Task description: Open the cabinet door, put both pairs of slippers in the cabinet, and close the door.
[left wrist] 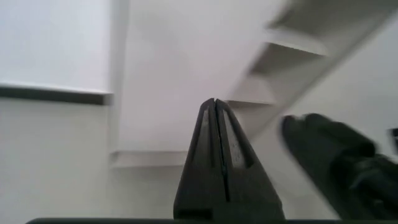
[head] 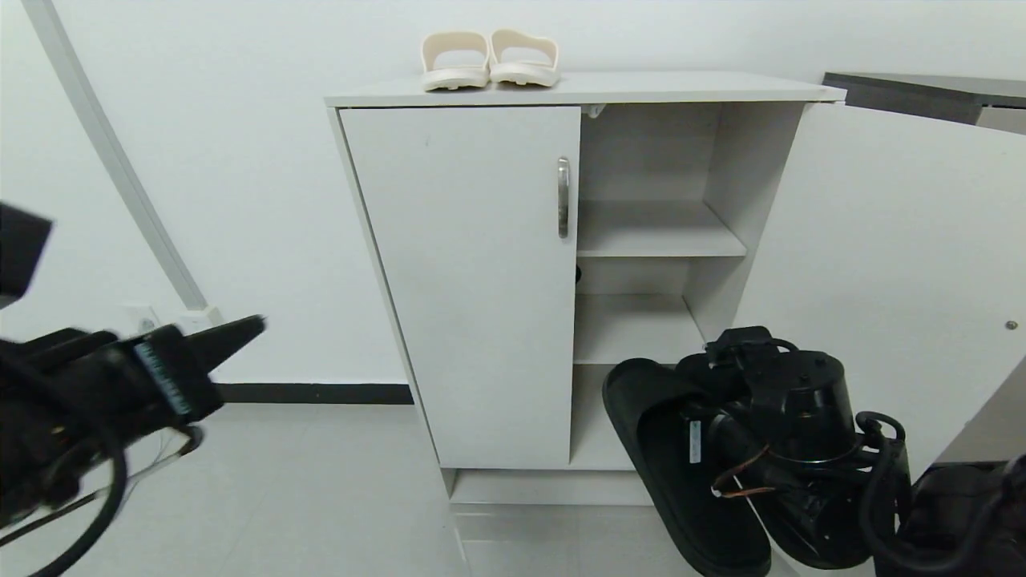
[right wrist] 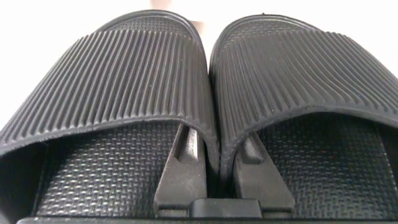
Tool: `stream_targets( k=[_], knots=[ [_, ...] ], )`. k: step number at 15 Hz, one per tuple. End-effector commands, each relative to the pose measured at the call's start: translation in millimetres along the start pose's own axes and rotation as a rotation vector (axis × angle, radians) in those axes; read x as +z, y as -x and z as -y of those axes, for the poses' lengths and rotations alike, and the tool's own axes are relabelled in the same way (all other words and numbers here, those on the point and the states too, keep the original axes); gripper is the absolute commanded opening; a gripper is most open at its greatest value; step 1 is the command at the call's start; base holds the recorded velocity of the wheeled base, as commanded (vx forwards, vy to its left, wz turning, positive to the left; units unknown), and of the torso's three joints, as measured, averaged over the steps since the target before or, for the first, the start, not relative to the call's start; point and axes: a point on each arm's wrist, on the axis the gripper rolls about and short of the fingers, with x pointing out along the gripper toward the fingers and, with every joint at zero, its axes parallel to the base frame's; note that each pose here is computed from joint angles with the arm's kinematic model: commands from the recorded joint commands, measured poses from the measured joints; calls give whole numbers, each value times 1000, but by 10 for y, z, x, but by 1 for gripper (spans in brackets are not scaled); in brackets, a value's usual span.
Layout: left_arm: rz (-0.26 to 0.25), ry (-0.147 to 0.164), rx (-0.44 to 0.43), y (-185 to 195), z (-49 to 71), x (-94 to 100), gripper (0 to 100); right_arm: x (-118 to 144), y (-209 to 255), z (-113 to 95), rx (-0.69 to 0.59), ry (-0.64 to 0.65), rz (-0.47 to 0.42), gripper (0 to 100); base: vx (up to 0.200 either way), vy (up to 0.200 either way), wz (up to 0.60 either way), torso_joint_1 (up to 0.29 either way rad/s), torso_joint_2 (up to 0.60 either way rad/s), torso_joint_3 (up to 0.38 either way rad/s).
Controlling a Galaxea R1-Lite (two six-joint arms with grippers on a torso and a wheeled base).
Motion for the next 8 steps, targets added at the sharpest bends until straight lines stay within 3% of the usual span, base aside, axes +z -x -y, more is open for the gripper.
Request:
stream_targets(
  k=[1,3,4,5,7,8],
  knots=[
    [115,-43,326,746,-484,-413,0,-83,-82,1,-18,11,-21,0,0,0,0,0,0,0],
    [157,-94,424,984,-607,-716,0,-73,-73,0,-18,5,-5,0,0,0,0,0,0,0],
    [181,-106,465,1103,-667,-939,0,-97,-68,14,-39,8,-2,0,0,0,0,0,0,0],
    [231,-99,515,1227,-712,-1158,0,-112,-72,22,-45,7,-2,0,0,0,0,0,0,0],
    [243,-112,540,1339,-752,-1420,0,-124,-80,9,-43,8,-5,0,0,0,0,0,0,0],
    [241,-117,535,1350,-756,-1448,0,-128,-80,4,-43,10,-6,0,0,0,0,0,0,0]
  ],
)
